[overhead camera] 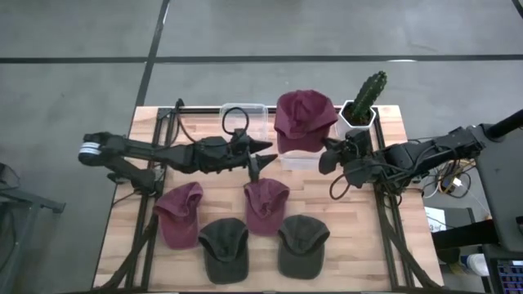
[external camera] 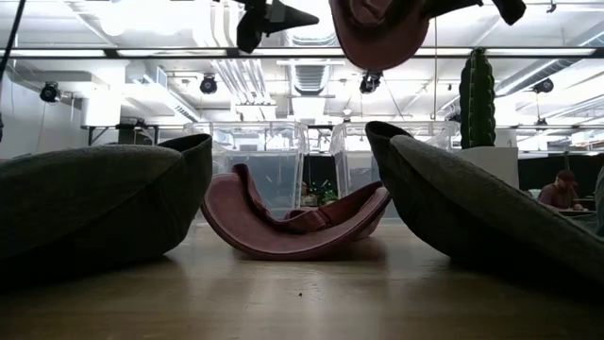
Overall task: Pick & Place hat
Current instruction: Put the right red cap into the left transparent bin
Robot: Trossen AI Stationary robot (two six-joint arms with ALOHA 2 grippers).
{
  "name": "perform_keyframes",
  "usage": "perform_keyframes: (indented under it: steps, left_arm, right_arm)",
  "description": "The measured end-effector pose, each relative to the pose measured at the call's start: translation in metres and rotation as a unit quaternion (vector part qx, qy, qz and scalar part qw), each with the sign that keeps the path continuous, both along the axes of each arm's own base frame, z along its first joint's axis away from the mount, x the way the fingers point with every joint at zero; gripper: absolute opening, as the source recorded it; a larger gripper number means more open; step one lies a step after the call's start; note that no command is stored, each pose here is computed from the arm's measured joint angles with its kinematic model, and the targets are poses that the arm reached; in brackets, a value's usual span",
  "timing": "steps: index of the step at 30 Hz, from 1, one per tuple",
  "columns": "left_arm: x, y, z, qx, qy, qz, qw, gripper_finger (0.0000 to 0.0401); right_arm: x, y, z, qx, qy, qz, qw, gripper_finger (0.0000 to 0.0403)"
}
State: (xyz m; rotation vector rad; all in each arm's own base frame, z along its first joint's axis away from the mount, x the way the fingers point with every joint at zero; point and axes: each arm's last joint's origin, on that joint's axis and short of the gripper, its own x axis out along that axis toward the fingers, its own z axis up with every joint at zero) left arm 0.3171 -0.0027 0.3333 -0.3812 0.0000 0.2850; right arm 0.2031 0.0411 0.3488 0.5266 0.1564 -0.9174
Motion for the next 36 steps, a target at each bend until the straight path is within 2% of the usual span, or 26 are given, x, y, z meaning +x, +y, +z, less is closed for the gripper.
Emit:
perform_keyframes:
  steps: [12,20,24,31,36]
  left_arm:
    - [-0.002,0.001,0.0,0.003,0.001,0.019,1.0,0.0234]
    - [0.0,0.004,-0.002,0.061,0.02,0.072,0.995,0.0234]
    - [0.002,0.005,0.001,0.088,0.002,0.086,0.992,0.0234]
    - [0.016,0.004,0.002,0.108,-0.007,0.089,0.99,0.0234]
    - [0.021,0.006,0.005,0.124,0.001,0.122,0.985,0.0234]
  right_arm:
    - [-0.001,-0.002,0.001,-0.016,-0.008,-0.02,1.0,0.0013]
    - [-0.001,-0.002,0.002,-0.035,-0.016,-0.041,0.998,0.0013]
    - [0.0,-0.002,0.003,-0.042,-0.021,-0.049,0.998,0.0013]
    - [0.009,-0.004,-0.002,-0.05,-0.015,-0.065,0.997,0.0013]
    - [0.015,-0.004,-0.007,-0.053,-0.006,-0.069,0.996,0.0013]
